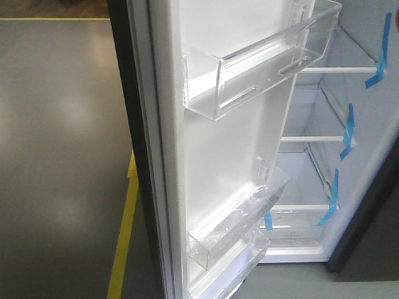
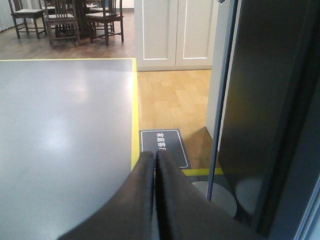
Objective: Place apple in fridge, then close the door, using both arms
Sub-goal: 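Position the right gripper with the apple above the upper door bin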
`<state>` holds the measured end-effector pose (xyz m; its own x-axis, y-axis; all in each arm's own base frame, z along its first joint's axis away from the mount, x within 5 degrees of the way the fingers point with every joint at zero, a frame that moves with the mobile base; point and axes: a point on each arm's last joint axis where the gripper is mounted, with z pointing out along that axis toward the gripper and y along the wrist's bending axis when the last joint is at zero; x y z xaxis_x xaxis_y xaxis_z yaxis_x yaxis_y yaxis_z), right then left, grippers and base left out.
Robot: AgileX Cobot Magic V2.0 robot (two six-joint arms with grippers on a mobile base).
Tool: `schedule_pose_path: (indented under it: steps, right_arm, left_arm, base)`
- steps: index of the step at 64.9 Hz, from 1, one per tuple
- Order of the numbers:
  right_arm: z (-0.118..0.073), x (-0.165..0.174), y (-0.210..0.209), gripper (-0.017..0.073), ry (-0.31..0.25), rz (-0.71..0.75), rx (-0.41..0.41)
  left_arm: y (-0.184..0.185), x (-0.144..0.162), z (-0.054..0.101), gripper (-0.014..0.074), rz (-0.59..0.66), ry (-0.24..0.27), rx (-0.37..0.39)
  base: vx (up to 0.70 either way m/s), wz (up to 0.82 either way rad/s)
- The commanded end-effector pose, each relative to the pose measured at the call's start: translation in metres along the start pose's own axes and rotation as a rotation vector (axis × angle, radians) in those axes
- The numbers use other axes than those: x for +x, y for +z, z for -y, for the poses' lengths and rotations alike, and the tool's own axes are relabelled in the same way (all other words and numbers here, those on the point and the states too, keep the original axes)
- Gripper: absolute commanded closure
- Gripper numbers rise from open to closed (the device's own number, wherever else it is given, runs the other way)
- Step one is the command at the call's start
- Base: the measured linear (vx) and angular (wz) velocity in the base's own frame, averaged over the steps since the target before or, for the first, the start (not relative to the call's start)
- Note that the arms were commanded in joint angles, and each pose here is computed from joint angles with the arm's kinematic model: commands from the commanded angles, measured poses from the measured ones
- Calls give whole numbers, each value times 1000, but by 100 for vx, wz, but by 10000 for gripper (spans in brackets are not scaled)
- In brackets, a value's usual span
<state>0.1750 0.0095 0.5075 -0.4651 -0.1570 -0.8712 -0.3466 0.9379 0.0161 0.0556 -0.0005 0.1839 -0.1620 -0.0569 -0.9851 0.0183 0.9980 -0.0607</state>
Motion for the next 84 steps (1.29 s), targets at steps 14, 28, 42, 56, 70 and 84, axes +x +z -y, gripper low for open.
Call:
schedule_pose_path:
  steps: [14, 28, 42, 56, 70, 84]
  right_arm:
    - [-4, -11, -11, 568, -12, 109, 12]
    - [-4, -11, -11, 568, -12, 109, 12]
    - [-4, -11, -11, 568, -12, 109, 12]
    - [-4, -11, -11, 568, -12, 109, 12]
    - [-4, -11, -11, 568, -12, 109, 12]
    - [-4, -11, -11, 568, -12, 109, 12]
  left_arm:
    - [1, 2, 1, 600, 58, -7, 12]
    - [1, 2, 1, 600, 58, -7, 12]
    - [1, 2, 1, 600, 58, -7, 12]
    - [1, 2, 1, 600, 58, -7, 12]
    - [1, 2, 1, 600, 58, -7, 12]
    - [1, 2, 1, 600, 58, -7, 12]
  base:
    - [4, 0]
    - [4, 0]
    - [3, -1]
    - [0, 0]
    - [0, 0]
    - [0, 0]
